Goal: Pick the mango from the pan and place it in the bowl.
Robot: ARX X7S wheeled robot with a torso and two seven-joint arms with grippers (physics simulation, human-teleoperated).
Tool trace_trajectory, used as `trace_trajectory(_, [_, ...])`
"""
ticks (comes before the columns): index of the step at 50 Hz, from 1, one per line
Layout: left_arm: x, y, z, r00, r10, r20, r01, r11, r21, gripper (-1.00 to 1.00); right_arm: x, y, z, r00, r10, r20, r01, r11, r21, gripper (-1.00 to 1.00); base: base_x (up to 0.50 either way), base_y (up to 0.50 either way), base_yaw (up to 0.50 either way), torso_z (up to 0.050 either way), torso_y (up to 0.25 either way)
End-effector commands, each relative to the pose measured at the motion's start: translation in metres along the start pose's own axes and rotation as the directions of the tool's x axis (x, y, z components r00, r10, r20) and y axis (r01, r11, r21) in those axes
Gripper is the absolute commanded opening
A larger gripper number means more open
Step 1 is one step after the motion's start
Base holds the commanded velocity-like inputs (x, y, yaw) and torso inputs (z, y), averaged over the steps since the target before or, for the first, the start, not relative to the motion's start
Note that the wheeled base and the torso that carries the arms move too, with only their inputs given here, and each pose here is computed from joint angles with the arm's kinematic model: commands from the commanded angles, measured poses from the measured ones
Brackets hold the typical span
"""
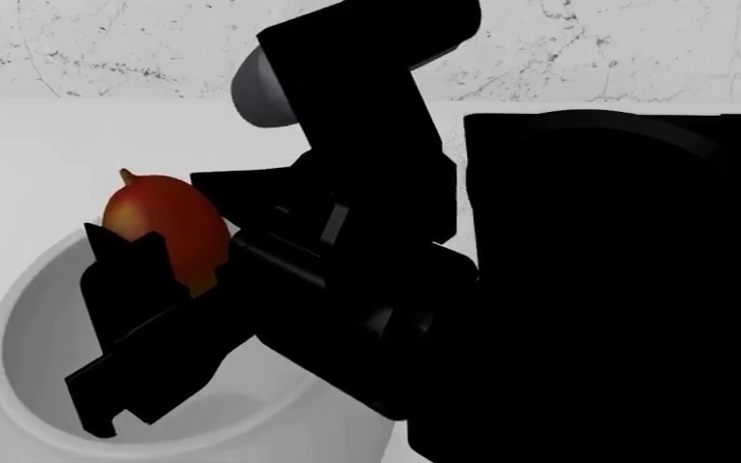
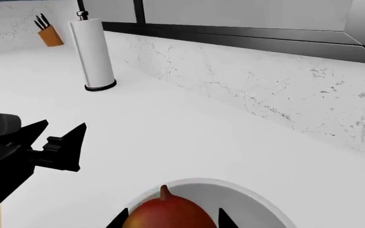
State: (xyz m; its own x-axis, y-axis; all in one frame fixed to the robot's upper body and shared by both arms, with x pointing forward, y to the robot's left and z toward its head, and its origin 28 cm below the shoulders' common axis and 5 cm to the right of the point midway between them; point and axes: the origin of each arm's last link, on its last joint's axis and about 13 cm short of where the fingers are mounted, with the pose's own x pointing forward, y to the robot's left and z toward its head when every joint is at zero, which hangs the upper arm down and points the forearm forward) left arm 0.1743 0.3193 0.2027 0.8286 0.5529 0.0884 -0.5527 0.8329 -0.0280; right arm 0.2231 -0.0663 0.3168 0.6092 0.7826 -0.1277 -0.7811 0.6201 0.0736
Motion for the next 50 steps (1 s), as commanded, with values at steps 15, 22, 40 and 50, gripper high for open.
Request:
trace_trajectory(15, [-0.0001, 0.0009, -0.0053, 1.0, 0.006, -0.01, -0.006, 1.0, -0.004, 1.0, 0.0035, -0.0039, -0.0042, 1.0, -0.005, -0.024, 0.004, 1.0, -0.022, -1.0, 0.0, 0.0, 0.0, 0.0, 0.0])
trace_trajectory(22, [0.0007, 0.0003, -0.0054, 1.0, 0.004, -0.011, -0.004, 1.0, -0.005, 1.0, 0.0045, -0.0053, -0.0049, 0.999, -0.014, -0.029, 0.014, 1.0, -0.017, -1.0, 0.0, 0.0, 0.0, 0.0, 0.0])
trace_trajectory(40, [0.0021, -0.0004, -0.0085, 1.0, 0.006, -0.016, -0.006, 1.0, -0.008, 1.0, 0.0094, -0.0092, -0.0093, 0.999, -0.014, -0.048, 0.013, 1.0, -0.01, -1.0, 0.0, 0.0, 0.0, 0.0, 0.0])
trace_trajectory(50, [0.0004, 0.0023, -0.0107, 1.0, 0.011, -0.019, -0.011, 1.0, -0.013, 1.0, 0.0106, -0.0077, -0.0108, 0.999, -0.006, -0.054, 0.006, 1.0, -0.007, -1.0, 0.0, 0.0, 0.0, 0.0, 0.0])
